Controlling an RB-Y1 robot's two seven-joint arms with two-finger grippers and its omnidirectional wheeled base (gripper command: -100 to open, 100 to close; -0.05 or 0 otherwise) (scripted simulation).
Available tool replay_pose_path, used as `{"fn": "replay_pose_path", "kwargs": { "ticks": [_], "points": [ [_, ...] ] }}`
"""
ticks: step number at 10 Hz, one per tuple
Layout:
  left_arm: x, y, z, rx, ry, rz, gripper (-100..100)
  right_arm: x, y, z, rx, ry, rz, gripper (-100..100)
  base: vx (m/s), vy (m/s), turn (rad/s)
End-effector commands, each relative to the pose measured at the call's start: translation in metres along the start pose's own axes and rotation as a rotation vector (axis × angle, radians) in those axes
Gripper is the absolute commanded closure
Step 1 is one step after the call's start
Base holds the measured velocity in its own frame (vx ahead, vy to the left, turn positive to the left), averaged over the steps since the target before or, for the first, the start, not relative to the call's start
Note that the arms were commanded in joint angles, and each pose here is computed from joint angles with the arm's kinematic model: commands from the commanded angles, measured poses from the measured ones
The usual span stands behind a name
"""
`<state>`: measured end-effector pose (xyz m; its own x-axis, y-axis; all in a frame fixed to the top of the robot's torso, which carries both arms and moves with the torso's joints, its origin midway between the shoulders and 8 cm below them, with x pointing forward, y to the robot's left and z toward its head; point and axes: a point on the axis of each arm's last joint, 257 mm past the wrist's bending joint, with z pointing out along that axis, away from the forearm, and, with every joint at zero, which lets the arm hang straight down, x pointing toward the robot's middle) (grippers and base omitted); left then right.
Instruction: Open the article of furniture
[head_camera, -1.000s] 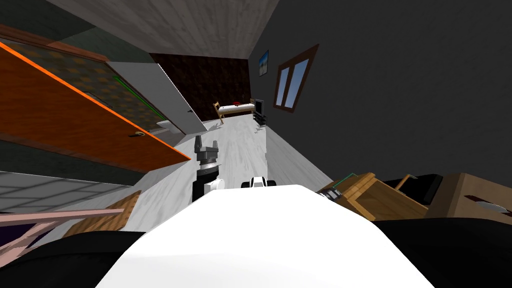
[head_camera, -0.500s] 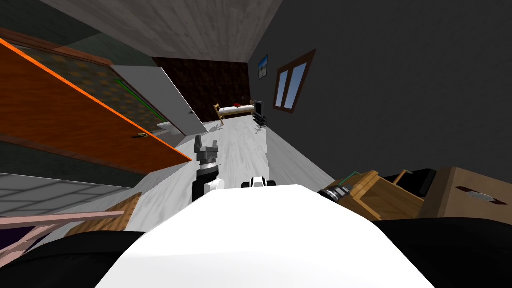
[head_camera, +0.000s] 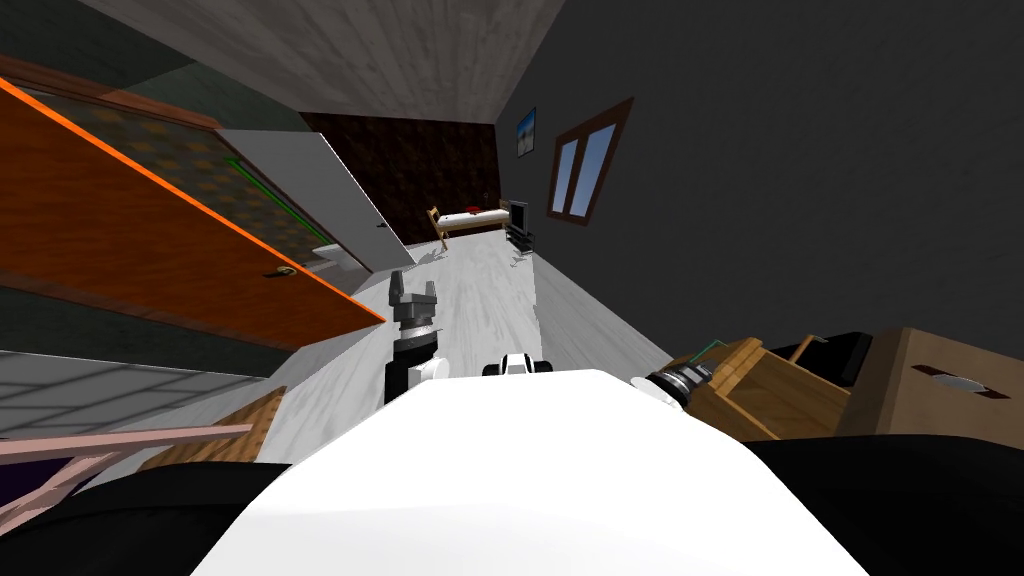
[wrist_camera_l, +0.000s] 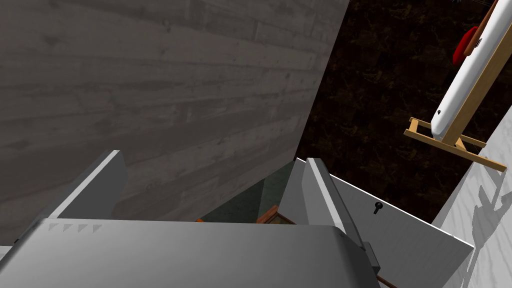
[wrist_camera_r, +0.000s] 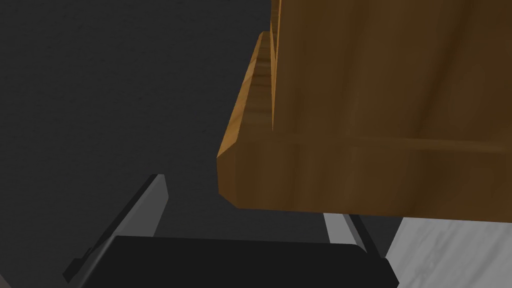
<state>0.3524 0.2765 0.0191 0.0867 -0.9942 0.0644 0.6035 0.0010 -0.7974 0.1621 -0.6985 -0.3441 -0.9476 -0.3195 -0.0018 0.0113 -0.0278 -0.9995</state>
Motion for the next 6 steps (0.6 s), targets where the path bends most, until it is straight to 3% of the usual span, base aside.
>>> {"fn": "replay_pose_path", "kwargs": {
  "ticks": [1, 6],
  "points": [
    [0.0, 0.0, 0.0, 0.0, 0.0, 0.0, 0, -0.0004, -0.0002, 0.0013, -0.002, -0.002, 0.0, 0, -0.003, 0.012, 0.0],
    [-0.0001, 0.0, 0.0, 0.0, 0.0, 0.0, 0, -0.0004, -0.0001, 0.0011, -0.002, -0.002, 0.0, 0, 0.0, 0.001, 0.0]
  ]
}}
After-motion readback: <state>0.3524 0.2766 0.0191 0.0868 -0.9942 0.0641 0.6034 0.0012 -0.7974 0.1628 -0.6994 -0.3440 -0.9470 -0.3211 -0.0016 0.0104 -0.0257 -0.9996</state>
